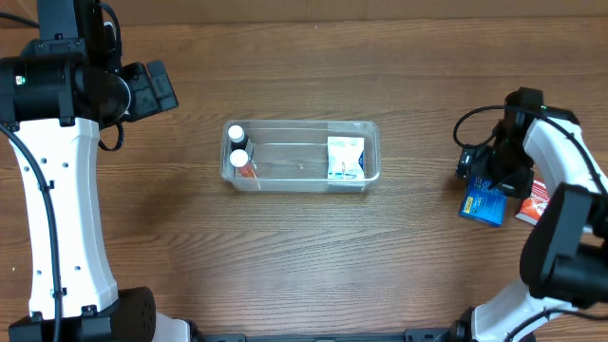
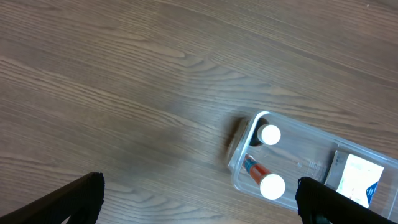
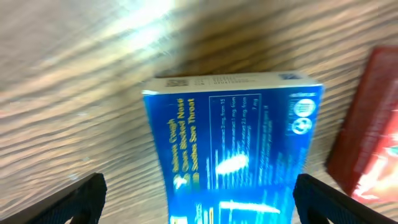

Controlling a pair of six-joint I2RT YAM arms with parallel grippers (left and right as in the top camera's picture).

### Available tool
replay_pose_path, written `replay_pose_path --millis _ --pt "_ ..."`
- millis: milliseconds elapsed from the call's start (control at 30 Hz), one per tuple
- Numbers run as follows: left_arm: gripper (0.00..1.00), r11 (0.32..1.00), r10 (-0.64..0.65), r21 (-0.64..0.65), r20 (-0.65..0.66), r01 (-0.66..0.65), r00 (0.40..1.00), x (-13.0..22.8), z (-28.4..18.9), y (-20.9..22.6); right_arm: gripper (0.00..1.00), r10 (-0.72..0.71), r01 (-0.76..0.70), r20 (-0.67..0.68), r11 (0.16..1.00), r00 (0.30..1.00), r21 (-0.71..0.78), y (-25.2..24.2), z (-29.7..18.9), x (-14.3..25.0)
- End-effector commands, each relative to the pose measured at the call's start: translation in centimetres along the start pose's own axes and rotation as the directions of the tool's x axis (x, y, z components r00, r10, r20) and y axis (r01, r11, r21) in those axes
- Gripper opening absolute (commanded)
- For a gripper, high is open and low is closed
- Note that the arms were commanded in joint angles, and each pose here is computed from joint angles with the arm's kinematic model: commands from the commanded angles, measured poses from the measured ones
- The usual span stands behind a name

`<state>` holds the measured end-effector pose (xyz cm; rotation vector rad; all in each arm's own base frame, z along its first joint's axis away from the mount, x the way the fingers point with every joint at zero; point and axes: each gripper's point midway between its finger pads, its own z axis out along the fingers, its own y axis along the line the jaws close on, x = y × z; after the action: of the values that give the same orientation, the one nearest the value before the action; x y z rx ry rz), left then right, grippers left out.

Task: Pack container
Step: 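Move the right gripper to the blue box and grasp it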

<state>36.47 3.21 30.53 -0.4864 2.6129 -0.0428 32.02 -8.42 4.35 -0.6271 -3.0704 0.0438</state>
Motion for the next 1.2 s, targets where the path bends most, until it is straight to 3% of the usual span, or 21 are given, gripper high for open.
replay_pose_path --millis 0,333,800,1167 --pt "1.0 1.0 0.02 0.011 0.01 -0.02 1.0 0.1 -0.5 -0.1 0.98 -0.031 0.033 0.111 0.999 0.993 -0.016 0.1 -3.4 -1.6" --pt "1.0 1.0 0.02 0.013 0.015 -0.02 1.0 0.0 -0.5 -0.2 1.0 -0.026 0.022 0.108 0.999 0.994 0.042 -1.0 -3.1 -1.4" --pt "1.0 1.0 0.024 0.013 0.018 -0.025 1.0 -0.1 -0.5 -0.2 1.0 -0.034 0.031 0.077 0.998 0.996 0.046 -1.2 2.1 0.4" --pt "1.0 1.0 0.024 0.013 0.017 -0.024 1.0 -0.1 -0.5 -0.2 1.0 -0.034 0.031 0.073 0.998 0.997 0.046 -1.2 3.0 0.9"
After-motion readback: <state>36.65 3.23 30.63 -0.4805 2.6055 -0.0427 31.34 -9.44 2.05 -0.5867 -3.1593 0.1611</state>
